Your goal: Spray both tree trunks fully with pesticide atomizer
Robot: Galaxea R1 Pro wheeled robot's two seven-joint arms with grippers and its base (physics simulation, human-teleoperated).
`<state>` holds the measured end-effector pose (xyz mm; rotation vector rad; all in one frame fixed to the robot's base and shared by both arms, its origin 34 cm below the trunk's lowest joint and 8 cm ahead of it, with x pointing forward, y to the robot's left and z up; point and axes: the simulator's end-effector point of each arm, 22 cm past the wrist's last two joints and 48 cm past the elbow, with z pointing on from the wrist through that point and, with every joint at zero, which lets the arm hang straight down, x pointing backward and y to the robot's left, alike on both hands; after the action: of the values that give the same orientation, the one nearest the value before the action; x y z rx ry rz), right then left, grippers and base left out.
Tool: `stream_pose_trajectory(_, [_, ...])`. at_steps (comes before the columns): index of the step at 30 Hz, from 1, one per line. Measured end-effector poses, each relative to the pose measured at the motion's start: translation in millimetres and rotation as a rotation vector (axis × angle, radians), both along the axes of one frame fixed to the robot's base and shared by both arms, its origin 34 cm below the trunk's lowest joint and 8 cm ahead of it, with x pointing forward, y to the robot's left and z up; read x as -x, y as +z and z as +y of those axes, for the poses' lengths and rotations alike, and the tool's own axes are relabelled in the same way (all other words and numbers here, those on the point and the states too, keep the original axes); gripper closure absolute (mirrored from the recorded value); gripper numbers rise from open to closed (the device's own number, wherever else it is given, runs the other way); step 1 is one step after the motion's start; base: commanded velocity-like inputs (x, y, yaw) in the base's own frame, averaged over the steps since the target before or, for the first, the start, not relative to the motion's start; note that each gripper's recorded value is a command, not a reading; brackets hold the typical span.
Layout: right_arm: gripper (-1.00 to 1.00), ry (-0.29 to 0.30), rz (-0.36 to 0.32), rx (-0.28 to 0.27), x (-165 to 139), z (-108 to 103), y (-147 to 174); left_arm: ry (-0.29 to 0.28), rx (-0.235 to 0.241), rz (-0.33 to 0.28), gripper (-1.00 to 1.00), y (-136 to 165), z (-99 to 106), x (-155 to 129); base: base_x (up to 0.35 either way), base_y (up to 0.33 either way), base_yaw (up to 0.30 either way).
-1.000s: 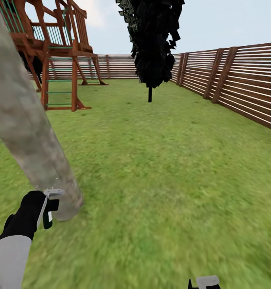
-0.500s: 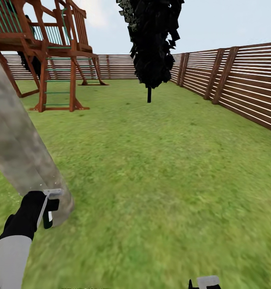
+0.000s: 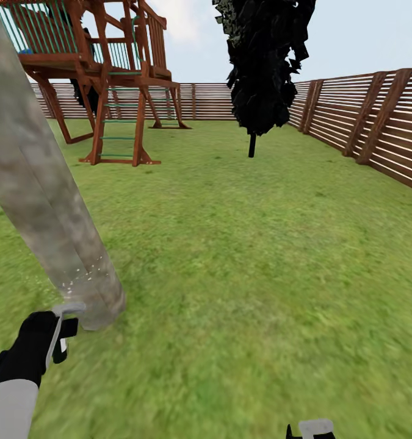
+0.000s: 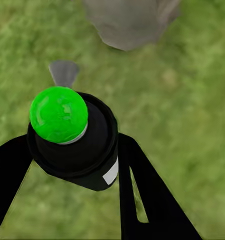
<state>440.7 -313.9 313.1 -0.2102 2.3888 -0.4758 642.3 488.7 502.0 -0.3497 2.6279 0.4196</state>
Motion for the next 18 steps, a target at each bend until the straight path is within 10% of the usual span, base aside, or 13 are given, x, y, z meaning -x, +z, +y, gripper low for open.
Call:
stream_pose_trajectory(6, [-1.00, -0.001, 0.000, 0.001, 0, -1, 0, -0.020, 0.020, 0.058, 1.00, -51, -10, 32, 0.035, -0.026, 0.075])
stream_pose_trajectory(8, [-1.00, -0.003, -0.007, 0.006, -2, -4, 2, -0.004, -0.064, 0.025, 1.00, -65, 1, 38, 0.232, -0.171, 0.000])
stream_pose_trajectory(12, [-1.00, -0.003, -0.007, 0.007, -2, -4, 2, 0.069, 0.039, -0.003, 1.00, -79, -15, 42, 0.268, -0.156, 0.000])
stream_pose_trajectory(18, [-1.00, -0.002, -0.007, 0.005, -2, -3, 2, 0.080, 0.047, -0.016, 1.00, -77, -13, 40, 0.330, -0.018, 0.017])
